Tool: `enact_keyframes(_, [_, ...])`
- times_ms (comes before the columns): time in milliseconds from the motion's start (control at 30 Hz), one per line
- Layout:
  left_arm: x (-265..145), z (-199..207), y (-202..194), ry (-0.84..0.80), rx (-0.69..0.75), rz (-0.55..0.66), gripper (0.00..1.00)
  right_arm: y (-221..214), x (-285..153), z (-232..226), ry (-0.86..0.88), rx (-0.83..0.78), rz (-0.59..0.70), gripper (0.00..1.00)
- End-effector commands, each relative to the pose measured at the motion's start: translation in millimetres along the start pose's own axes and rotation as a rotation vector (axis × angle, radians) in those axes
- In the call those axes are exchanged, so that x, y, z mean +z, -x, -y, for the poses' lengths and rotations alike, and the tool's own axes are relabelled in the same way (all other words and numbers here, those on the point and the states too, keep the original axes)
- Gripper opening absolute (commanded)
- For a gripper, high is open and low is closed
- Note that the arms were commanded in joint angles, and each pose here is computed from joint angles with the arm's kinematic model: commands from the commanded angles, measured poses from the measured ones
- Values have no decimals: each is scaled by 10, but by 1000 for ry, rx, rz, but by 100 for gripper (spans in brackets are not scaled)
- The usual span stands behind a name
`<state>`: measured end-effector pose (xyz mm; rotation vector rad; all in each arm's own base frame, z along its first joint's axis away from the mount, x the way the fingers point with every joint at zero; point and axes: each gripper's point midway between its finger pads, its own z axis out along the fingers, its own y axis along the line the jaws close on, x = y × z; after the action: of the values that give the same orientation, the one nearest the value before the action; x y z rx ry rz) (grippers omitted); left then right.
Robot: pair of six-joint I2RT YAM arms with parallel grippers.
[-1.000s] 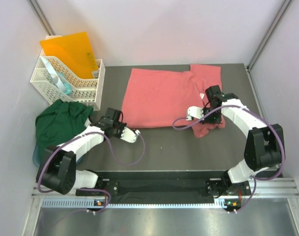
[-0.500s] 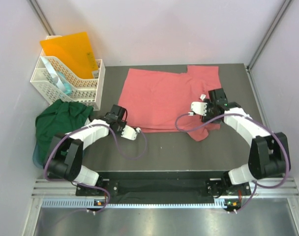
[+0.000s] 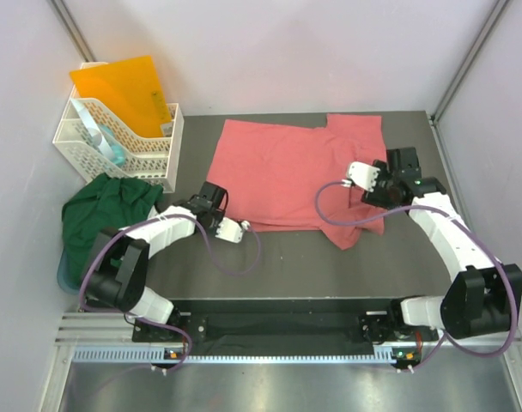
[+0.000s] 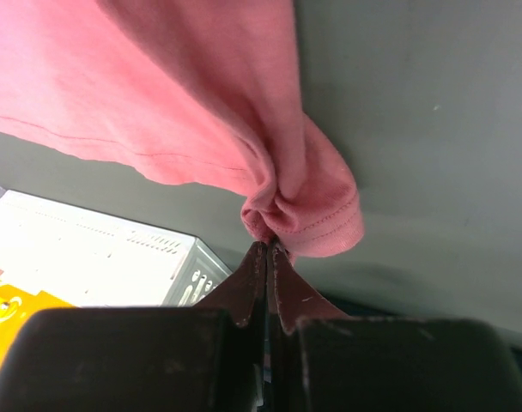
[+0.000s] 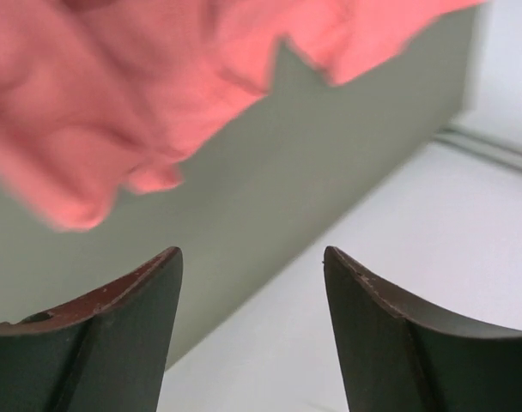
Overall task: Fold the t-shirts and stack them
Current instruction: Flatten out the tshirt
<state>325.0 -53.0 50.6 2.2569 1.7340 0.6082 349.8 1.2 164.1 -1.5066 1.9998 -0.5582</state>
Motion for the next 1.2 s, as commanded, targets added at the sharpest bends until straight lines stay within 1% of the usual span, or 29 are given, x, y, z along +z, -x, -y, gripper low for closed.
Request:
enact_keyframes(0, [-51, -137, 20, 21, -14, -3, 0, -71, -201, -569, 359, 114, 23, 66])
enact_keyframes(33, [-53, -151, 19, 24, -15, -4, 0, -7, -236, -705, 450, 147, 61, 65])
enact_keyframes(67, [-50, -158, 20, 24, -16, -4, 0, -47, -251, -757, 500, 204, 54, 63])
enact_keyframes(100, [-49, -165, 21, 26, -17, -4, 0, -95, -246, -931, 598, 241, 35, 62])
enact_keyframes(133, [-53, -172, 24, 28, -17, -4, 0, -78, -246, -1003, 646, 276, 58, 62])
enact_keyframes(200, [-53, -180, 23, 28, -19, -8, 0, -193, -199, -1104, 711, 360, 46, 60])
enact_keyframes(267, [-67, -203, 27, 35, -20, -9, 0, -197, -192, -1160, 757, 415, 71, 60])
enact_keyframes(333, [-80, -203, 24, 34, -15, -12, 0, -203, -191, -1268, 827, 447, 73, 60])
enact_keyframes(400, [-97, -225, 20, 40, -15, -13, 0, -266, -170, -1341, 859, 475, 63, 59])
enact_keyframes(467, [-108, -248, 17, 45, -15, -14, 0, -318, -142, -1408, 869, 502, 60, 58])
enact_keyframes(600, [-111, -277, 13, 48, -14, -20, 0, -351, 48, -1424, 830, 528, 60, 57])
enact_keyframes(667, [-111, -287, 23, 48, -11, -23, 0, -379, 122, -1427, 811, 554, 38, 50])
enact_keyframes(700, [-122, -300, 22, 51, -11, -25, 0, -401, 219, -1348, 761, 550, 38, 48])
enact_keyframes(833, [-158, -344, 37, 62, -14, -20, 0, -508, 292, -1218, 650, 513, 24, 49])
enact_keyframes(1000, [-156, -363, 31, 64, -10, -31, 0, -521, 431, -1171, 644, 531, 23, 50])
enact_keyframes(1167, [-180, -391, 20, 66, -12, -33, 0, -431, 503, -1076, 642, 563, 68, 51])
